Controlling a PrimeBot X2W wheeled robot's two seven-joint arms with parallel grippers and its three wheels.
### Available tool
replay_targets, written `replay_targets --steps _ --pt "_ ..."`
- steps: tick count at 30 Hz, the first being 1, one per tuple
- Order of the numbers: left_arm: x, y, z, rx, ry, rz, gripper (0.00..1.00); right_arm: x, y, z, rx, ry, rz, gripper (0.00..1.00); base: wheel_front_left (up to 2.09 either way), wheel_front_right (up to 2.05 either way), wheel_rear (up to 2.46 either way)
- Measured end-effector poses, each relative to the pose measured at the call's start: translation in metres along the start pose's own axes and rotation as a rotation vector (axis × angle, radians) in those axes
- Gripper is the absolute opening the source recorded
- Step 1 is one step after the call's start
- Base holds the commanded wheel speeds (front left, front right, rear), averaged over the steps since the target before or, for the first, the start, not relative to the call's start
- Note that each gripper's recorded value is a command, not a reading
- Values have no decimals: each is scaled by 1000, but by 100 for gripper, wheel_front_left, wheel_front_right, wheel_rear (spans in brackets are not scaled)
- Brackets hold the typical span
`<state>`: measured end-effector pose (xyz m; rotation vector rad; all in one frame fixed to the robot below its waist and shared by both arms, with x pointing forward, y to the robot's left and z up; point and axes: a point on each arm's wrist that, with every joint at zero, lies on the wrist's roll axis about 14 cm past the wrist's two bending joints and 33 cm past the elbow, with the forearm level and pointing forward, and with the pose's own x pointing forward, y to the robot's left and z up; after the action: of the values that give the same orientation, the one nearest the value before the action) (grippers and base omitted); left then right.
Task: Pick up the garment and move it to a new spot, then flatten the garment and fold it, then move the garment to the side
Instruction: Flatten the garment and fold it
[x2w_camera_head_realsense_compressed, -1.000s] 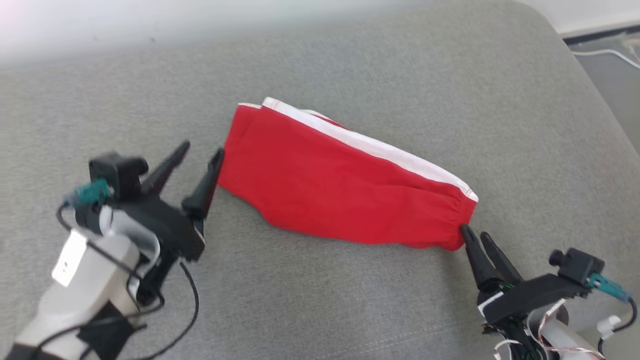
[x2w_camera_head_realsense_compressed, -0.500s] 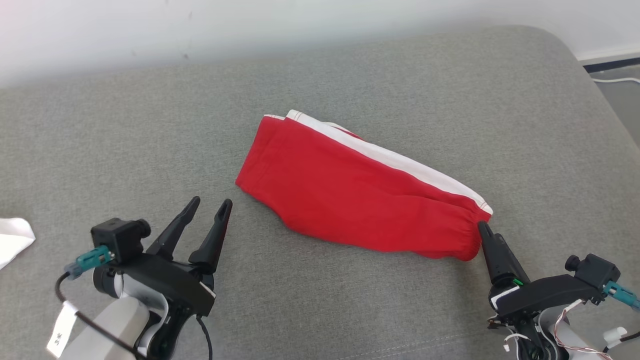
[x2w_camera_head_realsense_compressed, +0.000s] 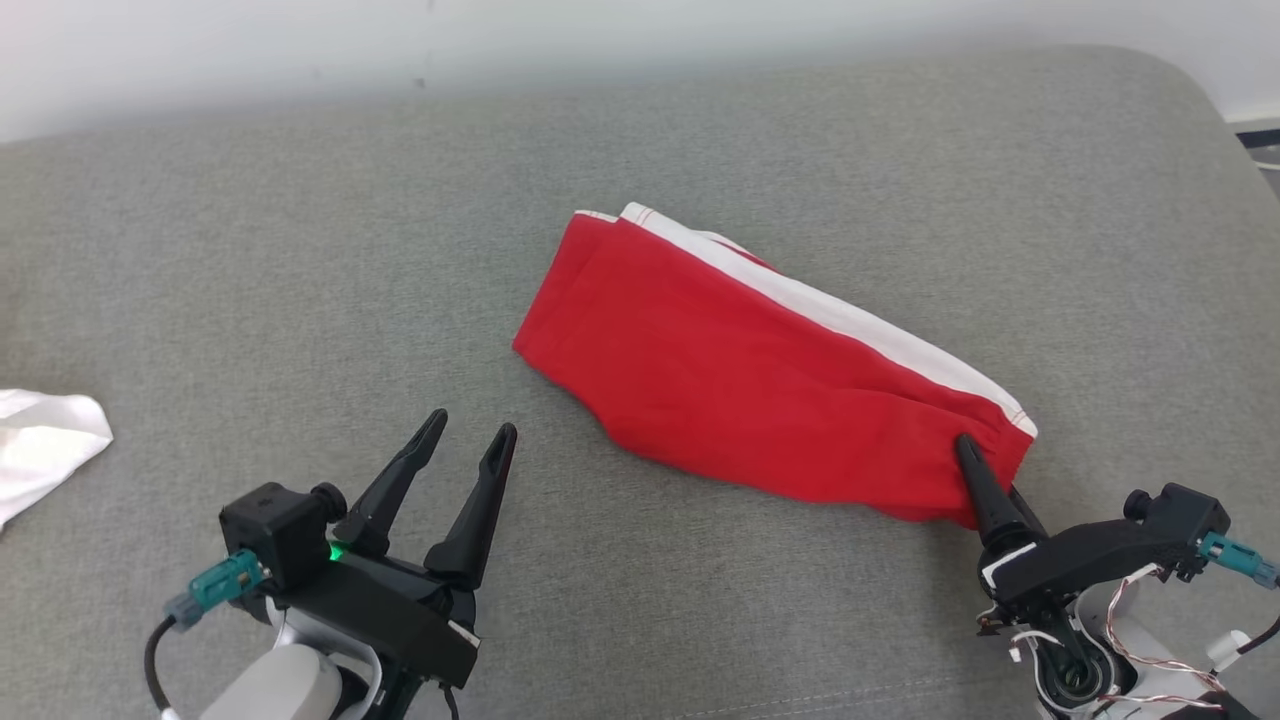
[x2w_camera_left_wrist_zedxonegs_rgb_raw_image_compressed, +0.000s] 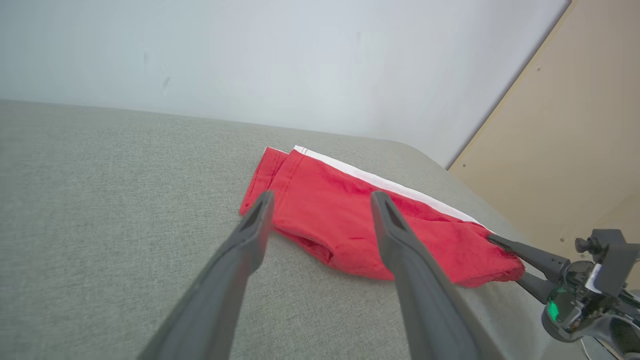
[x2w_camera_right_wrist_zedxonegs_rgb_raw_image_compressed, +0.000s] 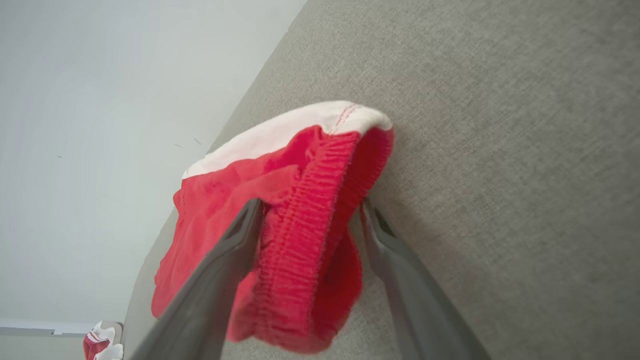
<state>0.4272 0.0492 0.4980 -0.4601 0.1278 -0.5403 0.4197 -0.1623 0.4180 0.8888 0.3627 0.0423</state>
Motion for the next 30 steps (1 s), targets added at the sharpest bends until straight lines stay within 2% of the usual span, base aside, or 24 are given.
replay_targets --steps 9,22,23,24,30 --pt "-10 6 12 5 -59 54 100 22 1 -11 62 56 -22 100 0 0 0" --pt "-16 19 23 21 -107 100 100 56 13 -25 22 166 -20 100 0 0 0" --pt "-16 19 24 20 -111 101 100 58 15 -25 17 168 -19 87 0 0 0" --pt "-16 19 25 20 -114 102 100 59 16 -25 9 172 -16 0 0 0 0" --pt "-21 21 24 19 -117 117 100 62 23 -22 -11 168 -2 0 0 0 0"
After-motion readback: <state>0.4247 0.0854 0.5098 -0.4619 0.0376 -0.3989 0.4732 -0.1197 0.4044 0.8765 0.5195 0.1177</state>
